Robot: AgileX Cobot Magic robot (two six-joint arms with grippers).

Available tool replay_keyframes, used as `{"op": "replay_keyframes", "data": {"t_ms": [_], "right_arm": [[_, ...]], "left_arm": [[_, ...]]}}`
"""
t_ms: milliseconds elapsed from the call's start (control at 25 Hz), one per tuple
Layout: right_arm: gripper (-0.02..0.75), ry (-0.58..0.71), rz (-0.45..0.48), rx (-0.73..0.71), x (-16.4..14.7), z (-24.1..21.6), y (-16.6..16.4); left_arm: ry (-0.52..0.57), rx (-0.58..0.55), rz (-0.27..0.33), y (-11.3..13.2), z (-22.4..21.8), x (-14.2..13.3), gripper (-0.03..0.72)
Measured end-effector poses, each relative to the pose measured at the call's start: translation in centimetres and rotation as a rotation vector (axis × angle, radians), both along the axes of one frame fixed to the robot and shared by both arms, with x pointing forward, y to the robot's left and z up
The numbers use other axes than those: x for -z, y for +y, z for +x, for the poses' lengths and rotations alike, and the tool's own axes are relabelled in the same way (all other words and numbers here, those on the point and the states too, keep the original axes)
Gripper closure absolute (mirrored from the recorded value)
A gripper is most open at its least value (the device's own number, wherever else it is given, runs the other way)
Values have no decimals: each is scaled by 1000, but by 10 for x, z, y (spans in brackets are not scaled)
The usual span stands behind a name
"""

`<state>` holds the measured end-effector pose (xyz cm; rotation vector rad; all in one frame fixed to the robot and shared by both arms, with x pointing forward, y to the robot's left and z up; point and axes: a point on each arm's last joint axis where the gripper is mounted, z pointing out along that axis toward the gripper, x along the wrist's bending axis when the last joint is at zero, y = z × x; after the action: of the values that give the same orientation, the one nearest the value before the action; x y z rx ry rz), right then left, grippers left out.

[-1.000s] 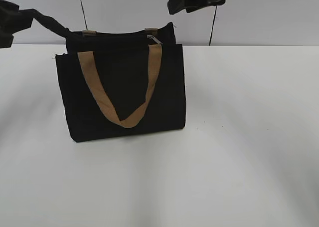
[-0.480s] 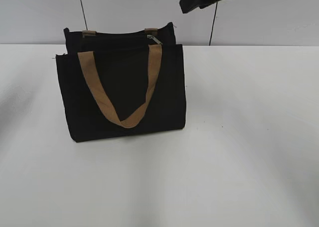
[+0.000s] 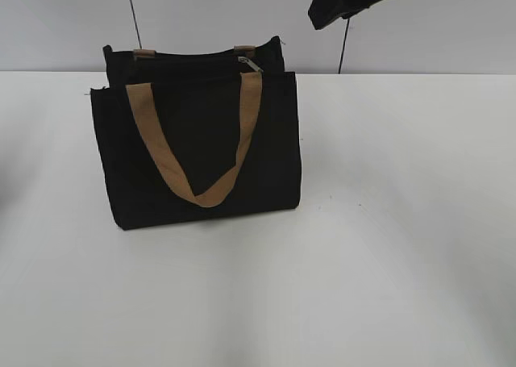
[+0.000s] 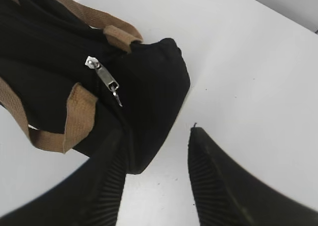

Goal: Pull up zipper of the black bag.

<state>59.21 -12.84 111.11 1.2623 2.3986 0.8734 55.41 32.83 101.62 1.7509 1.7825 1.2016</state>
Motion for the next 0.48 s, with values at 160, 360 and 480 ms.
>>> {"op": "replay_keyframes", "data": {"t_ms": [160,360,480], "right_arm": [[423,-16,-32,-4,-6,-4,-4],[423,39,-70,39,-9,-12,-12],[423,163,-116,167,-2,-14,-31]], "left_arm": [[135,-51,-150,-9,-8,11,414],[294,13,-243,-40,-10,-4,456],[383,-19,-291,-48,-13,-22,457]]}}
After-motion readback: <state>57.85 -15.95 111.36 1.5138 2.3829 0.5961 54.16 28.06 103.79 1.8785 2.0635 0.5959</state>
